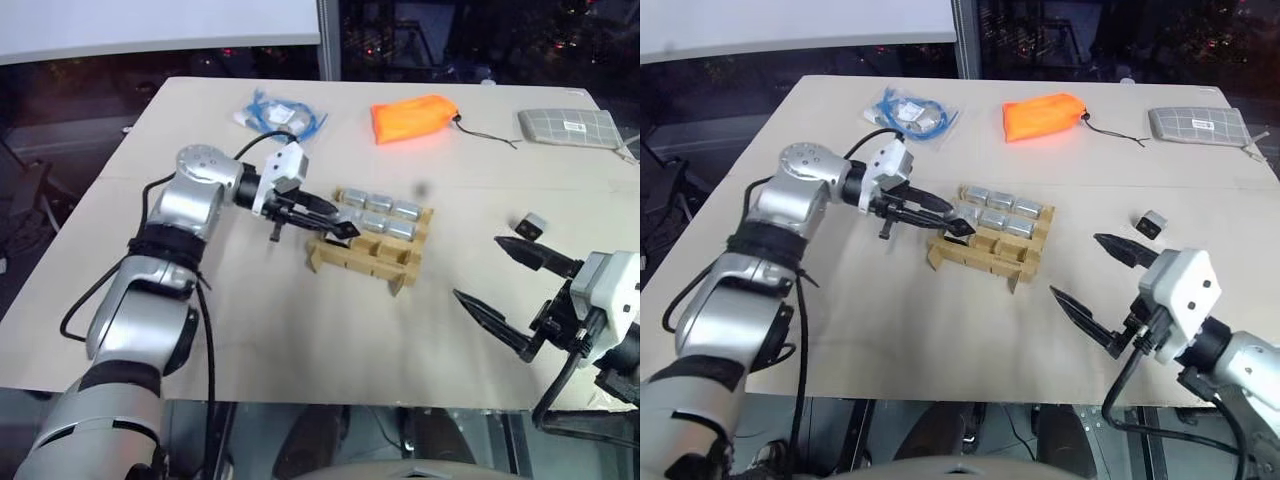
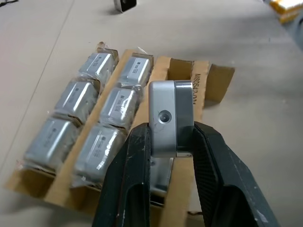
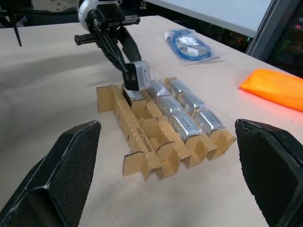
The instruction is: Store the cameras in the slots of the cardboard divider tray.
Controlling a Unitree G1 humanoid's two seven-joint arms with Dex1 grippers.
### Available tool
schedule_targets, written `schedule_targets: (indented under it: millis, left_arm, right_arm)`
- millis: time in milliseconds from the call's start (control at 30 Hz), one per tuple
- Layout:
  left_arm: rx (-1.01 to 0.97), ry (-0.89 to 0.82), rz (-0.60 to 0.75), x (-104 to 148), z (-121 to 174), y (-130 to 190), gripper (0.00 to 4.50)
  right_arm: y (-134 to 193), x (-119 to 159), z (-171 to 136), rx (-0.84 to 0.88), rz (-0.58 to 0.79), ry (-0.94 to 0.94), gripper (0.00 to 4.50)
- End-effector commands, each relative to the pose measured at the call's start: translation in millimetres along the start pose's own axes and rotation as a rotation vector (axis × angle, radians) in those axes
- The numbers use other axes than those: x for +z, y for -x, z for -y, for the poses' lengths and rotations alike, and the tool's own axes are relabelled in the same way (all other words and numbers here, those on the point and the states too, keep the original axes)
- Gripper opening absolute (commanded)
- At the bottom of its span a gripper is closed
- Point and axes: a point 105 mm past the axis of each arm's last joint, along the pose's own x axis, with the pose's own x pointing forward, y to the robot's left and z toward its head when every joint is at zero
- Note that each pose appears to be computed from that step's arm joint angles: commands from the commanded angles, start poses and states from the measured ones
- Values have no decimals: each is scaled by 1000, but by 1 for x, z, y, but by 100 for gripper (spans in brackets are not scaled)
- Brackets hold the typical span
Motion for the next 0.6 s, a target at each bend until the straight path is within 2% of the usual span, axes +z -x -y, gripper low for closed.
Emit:
schedule_targets:
  millis: [33,333,600]
  left_arm:
    - [8,-65,0,12,-10,1,66]
    - [-49,-88,8,18,-12,-22,66]
    - [-109,-129,-113,0,-4,-32,66]
  right_arm:
    - [-1,9,-6,-15,34,53,449]
    - [5,0,-10,-55,0,61,449]
    - [9,-3,-14,-69,-12,56,449]
